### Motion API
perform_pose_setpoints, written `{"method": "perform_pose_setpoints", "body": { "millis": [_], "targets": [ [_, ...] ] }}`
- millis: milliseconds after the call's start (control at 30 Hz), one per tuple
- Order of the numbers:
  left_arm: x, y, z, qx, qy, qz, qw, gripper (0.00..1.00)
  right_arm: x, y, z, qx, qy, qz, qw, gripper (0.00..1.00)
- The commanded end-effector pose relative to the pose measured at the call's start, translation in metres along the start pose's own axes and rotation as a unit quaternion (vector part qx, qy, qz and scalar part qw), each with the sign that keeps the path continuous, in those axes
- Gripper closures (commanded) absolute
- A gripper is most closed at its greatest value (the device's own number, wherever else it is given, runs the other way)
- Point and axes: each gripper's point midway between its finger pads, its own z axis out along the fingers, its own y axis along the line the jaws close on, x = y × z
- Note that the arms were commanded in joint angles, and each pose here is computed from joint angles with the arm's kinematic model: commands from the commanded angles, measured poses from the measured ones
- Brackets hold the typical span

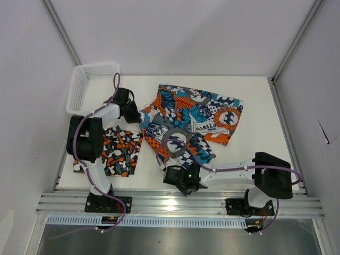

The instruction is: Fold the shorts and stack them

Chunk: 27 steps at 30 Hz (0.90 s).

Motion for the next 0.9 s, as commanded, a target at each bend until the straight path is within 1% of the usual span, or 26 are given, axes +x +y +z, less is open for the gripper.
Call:
{"method": "perform_pose_setpoints", "body": {
  "millis": [0, 67, 167, 367, 467, 533, 567, 667, 767, 833, 867],
  "targets": [
    [-0.020, -0.007, -0.021, 0.002, -0.033, 0.011, 0.999, 1.00, -0.012, 0.023, -0.027, -0.038, -0.032, -0.016, 0.999, 1.00],
    [-0.020, -0.008, -0.025, 0.002, -0.036, 0.010, 0.999, 1.00, -0.012, 0.030, -0.038, -0.069, -0.035, -0.010, 0.997, 1.00],
    [-0.021, -0.010, -0.032, 0.002, -0.042, 0.008, 0.999, 1.00, -0.016, 0.028, -0.052, -0.090, -0.050, 0.004, 0.995, 1.00],
    [-0.020, -0.014, -0.051, 0.007, -0.049, 0.005, 0.999, 1.00, -0.018, -0.003, -0.065, -0.061, -0.054, 0.057, 0.995, 1.00],
    [-0.018, -0.018, -0.069, 0.015, -0.065, -0.004, 0.998, 1.00, -0.025, -0.007, -0.084, -0.073, -0.078, 0.075, 0.991, 1.00],
    [-0.013, -0.017, -0.076, 0.019, -0.069, -0.019, 0.997, 1.00, -0.026, -0.002, -0.095, -0.091, -0.082, 0.075, 0.990, 1.00],
    [-0.015, -0.021, -0.087, 0.027, -0.081, -0.021, 0.996, 1.00, -0.024, -0.001, -0.101, -0.094, -0.081, 0.075, 0.989, 1.00],
    [-0.005, -0.019, -0.098, 0.024, -0.074, -0.038, 0.996, 1.00, -0.017, 0.009, -0.116, -0.105, -0.075, 0.059, 0.990, 1.00],
    [0.010, -0.009, -0.098, 0.002, -0.054, -0.062, 0.997, 1.00, -0.014, 0.016, -0.126, -0.101, -0.079, 0.049, 0.991, 1.00],
    [0.011, -0.003, -0.098, -0.016, -0.053, -0.080, 0.995, 1.00, -0.016, 0.009, -0.133, -0.088, -0.087, 0.057, 0.991, 1.00],
    [0.011, -0.002, -0.098, -0.019, -0.051, -0.085, 0.995, 1.00, -0.024, -0.005, -0.135, -0.063, -0.101, 0.072, 0.990, 1.00]
  ]
}}
